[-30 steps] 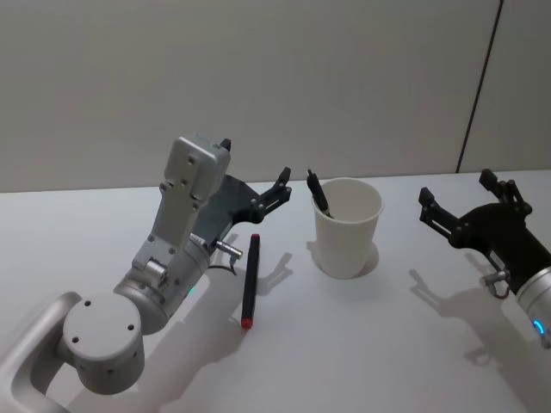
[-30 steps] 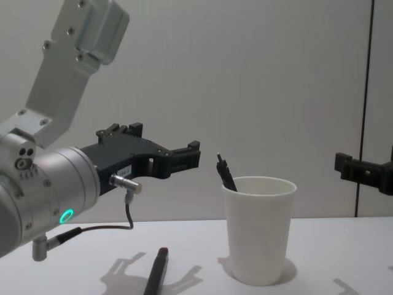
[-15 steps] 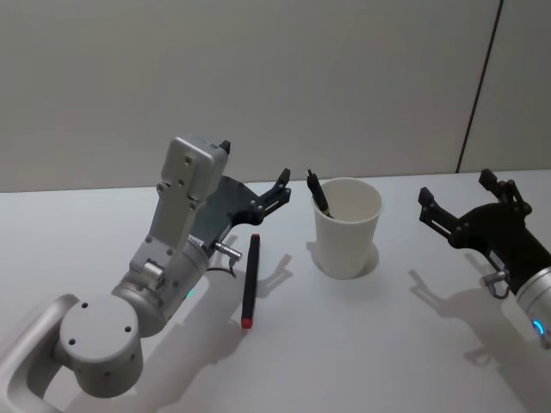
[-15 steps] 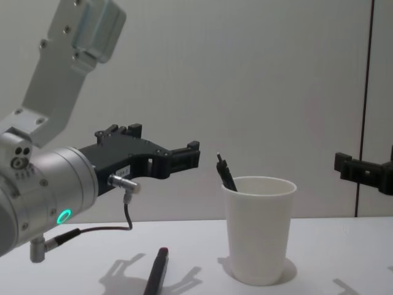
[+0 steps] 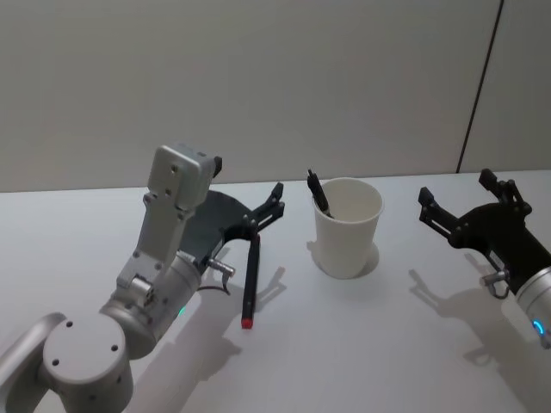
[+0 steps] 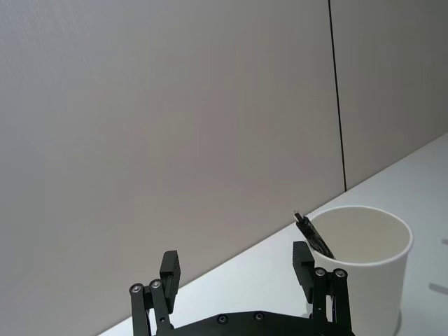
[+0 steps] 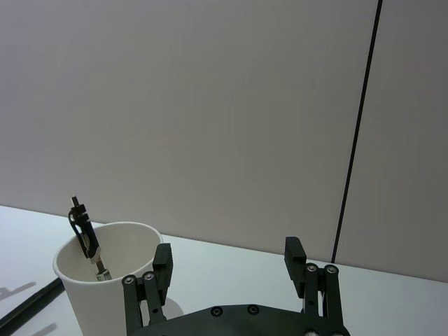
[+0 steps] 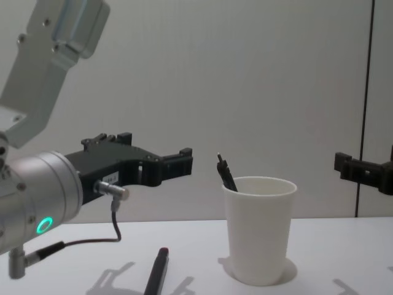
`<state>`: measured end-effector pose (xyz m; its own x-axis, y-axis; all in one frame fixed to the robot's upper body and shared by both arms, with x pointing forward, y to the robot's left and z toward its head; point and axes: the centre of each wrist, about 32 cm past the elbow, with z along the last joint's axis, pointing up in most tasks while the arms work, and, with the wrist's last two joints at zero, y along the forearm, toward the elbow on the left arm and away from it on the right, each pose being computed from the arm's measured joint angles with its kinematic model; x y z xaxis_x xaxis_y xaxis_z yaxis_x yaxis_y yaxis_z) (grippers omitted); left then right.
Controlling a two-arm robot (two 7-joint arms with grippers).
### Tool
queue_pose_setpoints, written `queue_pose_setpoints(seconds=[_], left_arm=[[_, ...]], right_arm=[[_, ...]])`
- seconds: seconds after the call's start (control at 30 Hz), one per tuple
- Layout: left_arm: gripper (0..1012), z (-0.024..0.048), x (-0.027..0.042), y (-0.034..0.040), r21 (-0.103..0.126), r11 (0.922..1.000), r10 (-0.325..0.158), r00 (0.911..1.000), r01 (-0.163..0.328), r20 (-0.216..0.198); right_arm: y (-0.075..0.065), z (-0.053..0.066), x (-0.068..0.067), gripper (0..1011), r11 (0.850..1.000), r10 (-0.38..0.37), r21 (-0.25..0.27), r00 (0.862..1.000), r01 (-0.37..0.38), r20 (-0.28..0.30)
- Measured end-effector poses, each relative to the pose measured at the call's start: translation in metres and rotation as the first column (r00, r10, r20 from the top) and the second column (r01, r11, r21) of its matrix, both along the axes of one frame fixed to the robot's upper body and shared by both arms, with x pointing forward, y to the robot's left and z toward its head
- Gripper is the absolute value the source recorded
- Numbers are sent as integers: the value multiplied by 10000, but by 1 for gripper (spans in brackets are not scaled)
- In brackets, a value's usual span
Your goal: Place the pen into the pen holder.
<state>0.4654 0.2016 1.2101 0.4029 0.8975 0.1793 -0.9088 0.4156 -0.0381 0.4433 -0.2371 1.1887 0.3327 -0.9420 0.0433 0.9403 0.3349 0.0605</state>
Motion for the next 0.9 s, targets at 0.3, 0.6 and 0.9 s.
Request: queue_pose_setpoints(seconds=[0.3,0.6,0.9], left_arm=[[1001,22,-150,-7,28,10000,17,9984,-15,-572],[1001,43,-237,-24,199,9997,-108,9914,136,-1306],[1001,39,-288,-56,353,9982,-399,9754,487,-2166]], right_arm=[[0,0,0,1001,10000,-1,0,10000,1,0],[0,0,0,1001,10000,-1,1,10000,1,0],[0,0,0,1001,10000,-1,0,10000,1,-1]])
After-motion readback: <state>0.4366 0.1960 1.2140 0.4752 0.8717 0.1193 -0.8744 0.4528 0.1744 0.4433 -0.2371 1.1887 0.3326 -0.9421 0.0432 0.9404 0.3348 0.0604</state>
